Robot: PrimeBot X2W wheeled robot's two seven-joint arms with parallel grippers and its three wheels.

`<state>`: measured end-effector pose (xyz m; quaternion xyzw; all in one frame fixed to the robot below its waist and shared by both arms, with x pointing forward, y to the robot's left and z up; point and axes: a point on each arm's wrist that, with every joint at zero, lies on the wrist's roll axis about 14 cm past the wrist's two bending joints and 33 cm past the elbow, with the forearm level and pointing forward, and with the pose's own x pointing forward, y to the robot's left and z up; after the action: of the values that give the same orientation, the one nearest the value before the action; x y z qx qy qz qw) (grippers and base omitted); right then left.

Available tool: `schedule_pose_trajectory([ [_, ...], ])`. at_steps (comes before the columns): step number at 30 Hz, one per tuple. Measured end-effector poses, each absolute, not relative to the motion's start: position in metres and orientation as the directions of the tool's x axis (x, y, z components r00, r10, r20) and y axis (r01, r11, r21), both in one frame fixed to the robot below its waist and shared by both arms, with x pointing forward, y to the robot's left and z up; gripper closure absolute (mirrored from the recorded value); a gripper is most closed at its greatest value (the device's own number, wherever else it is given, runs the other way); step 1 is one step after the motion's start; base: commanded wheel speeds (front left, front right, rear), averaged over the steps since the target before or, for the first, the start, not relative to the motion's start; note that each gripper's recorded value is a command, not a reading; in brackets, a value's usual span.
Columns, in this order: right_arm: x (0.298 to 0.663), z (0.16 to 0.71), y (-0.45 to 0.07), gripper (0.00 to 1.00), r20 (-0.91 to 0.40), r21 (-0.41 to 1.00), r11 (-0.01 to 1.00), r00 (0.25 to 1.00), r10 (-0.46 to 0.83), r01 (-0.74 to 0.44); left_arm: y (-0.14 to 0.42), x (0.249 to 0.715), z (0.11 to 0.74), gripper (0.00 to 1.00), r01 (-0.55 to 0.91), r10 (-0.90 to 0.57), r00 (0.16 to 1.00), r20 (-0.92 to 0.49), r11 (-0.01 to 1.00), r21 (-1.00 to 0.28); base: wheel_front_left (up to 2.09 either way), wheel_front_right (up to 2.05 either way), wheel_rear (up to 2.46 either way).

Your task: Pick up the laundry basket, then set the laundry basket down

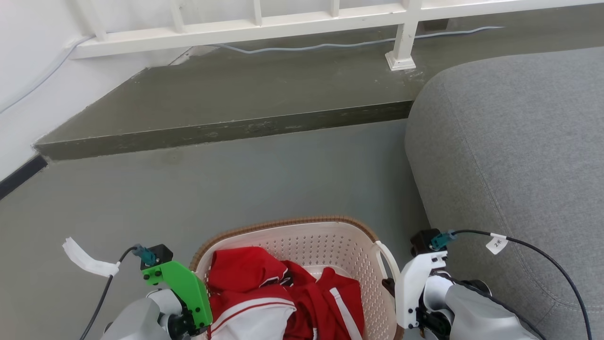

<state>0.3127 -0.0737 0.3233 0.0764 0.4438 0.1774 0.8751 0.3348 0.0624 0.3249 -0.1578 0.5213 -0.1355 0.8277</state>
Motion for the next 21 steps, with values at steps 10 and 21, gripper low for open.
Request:
schedule_pose_trajectory([
  [10, 0.312, 0.320, -0.073, 1.00, -0.756, 0.296, 0.924, 0.533, 0.380, -0.241, 0.063, 0.334, 0.322, 1.00, 0.056, -0.390, 0.413, -0.823, 0.913, -0.404, 0.00, 0.00, 0.00],
  [21, 0.315, 0.314, -0.072, 1.00, -0.765, 0.310, 0.923, 0.517, 0.384, -0.226, 0.063, 0.335, 0.314, 1.00, 0.050, -0.389, 0.398, -0.831, 0.913, -0.404, 0.00, 0.00, 0.00],
])
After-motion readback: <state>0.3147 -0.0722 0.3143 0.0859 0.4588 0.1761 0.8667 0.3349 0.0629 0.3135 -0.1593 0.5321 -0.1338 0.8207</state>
